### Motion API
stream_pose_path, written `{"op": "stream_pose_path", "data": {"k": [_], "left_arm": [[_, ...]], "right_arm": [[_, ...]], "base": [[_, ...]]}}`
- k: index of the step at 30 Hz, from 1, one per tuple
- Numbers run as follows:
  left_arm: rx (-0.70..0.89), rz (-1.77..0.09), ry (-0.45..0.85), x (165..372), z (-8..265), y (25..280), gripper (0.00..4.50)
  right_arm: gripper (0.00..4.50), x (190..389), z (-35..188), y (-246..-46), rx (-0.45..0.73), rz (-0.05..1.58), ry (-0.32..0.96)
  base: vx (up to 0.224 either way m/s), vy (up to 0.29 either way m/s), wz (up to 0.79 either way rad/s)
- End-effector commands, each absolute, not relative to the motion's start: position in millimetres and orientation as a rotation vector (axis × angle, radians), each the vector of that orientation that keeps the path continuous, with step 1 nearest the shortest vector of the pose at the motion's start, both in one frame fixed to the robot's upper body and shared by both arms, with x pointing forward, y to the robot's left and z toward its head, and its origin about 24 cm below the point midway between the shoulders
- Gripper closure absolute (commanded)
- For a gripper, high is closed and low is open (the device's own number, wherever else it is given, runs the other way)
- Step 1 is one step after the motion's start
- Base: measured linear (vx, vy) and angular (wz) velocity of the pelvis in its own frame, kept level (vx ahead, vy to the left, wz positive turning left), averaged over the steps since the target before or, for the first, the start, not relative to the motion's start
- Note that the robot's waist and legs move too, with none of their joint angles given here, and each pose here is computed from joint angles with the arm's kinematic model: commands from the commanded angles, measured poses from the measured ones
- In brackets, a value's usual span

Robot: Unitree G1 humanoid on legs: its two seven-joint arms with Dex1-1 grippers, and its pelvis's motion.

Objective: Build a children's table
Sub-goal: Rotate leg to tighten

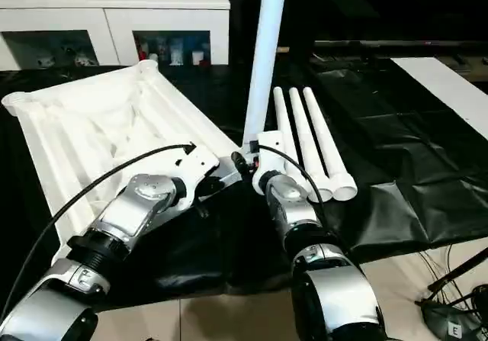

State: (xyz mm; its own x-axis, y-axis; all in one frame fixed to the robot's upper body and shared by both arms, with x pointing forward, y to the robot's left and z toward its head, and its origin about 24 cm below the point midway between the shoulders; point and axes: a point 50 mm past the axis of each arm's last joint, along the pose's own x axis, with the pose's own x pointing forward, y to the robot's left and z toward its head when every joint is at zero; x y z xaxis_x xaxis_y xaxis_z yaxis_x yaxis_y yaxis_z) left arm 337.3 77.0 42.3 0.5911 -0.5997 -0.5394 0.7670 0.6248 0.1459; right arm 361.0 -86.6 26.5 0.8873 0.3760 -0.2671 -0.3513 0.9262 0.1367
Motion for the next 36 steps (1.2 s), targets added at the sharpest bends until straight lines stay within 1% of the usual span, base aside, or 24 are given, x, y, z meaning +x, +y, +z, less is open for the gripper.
{"op": "stream_pose_path", "data": {"k": [1,2,3,6,7,8,10,11,13,14,15,17,18,24,29,33,35,36], "left_arm": [[0.415,-0.817,0.514,332,28,74,4.50],[0.423,-0.842,0.512,331,27,76,4.50],[0.422,-0.846,0.516,330,26,77,4.50],[0.425,-0.883,0.516,326,25,85,4.50],[0.425,-0.884,0.518,325,24,86,4.50],[0.425,-0.885,0.520,325,24,88,4.50],[0.440,-0.899,0.512,322,23,101,4.50],[0.440,-0.907,0.511,321,23,106,4.50],[0.436,-0.905,0.518,320,23,114,4.50],[0.424,-0.934,0.510,318,24,121,4.50],[0.417,-0.962,0.504,316,25,124,4.50],[0.410,-0.990,0.500,314,27,127,4.50],[0.386,-1.067,0.483,308,31,131,4.50],[0.359,-1.157,0.477,299,37,141,4.50],[0.339,-1.225,0.487,292,42,147,4.50],[0.331,-1.251,0.509,287,43,152,4.50],[0.330,-1.251,0.508,287,43,152,4.50],[0.331,-1.250,0.507,287,43,152,4.50]], "right_arm": [[1.02,345.4,18,-45.7,0.131,0.574,0.337],[1.02,346.1,19,-47.1,0.138,0.578,0.327],[0.72,346.6,20,-47.8,0.141,0.580,0.321],[0.56,349.3,24,-55.8,0.095,0.607,0.277],[0.29,349.4,25,-56.7,0.089,0.612,0.272],[0.29,349.7,25,-58.2,0.078,0.621,0.264],[0.14,351.6,31,-68.2,-0.011,0.666,0.223],[0.08,353.0,33,-73.5,-0.032,0.669,0.211],[0.04,354.1,36,-80.5,-0.037,0.689,0.201],[0.04,354.6,37,-88.4,-0.054,0.724,0.204],[0.04,353.1,38,-92.3,-0.063,0.779,0.212],[0.04,351.5,38,-94.9,-0.074,0.826,0.217],[0.04,347.8,40,-100.7,-0.105,0.917,0.213],[0.04,342.0,46,-113.0,-0.139,1.074,0.203],[0.04,334.9,46,-119.8,-0.168,1.212,0.255],[0.04,330.5,44,-120.8,-0.182,1.276,0.285],[0.32,329.8,43,-120.4,-0.176,1.287,0.289],[0.32,329.4,43,-120.3,-0.175,1.291,0.291]], "base": [[0.000,0.000,0.00],[0.000,0.000,0.00],[0.000,0.000,0.00],[0.000,0.000,0.00],[0.000,0.000,0.00],[0.000,0.000,0.00],[0.000,0.000,0.00],[0.000,0.000,0.00],[0.000,0.000,0.00],[0.000,0.000,0.00],[0.000,0.000,0.00],[0.000,0.000,0.00],[0.000,0.000,0.00],[0.000,0.000,0.00],[0.000,0.000,0.00],[0.000,0.000,0.00],[0.000,0.000,0.00],[0.000,0.000,0.00]]}}
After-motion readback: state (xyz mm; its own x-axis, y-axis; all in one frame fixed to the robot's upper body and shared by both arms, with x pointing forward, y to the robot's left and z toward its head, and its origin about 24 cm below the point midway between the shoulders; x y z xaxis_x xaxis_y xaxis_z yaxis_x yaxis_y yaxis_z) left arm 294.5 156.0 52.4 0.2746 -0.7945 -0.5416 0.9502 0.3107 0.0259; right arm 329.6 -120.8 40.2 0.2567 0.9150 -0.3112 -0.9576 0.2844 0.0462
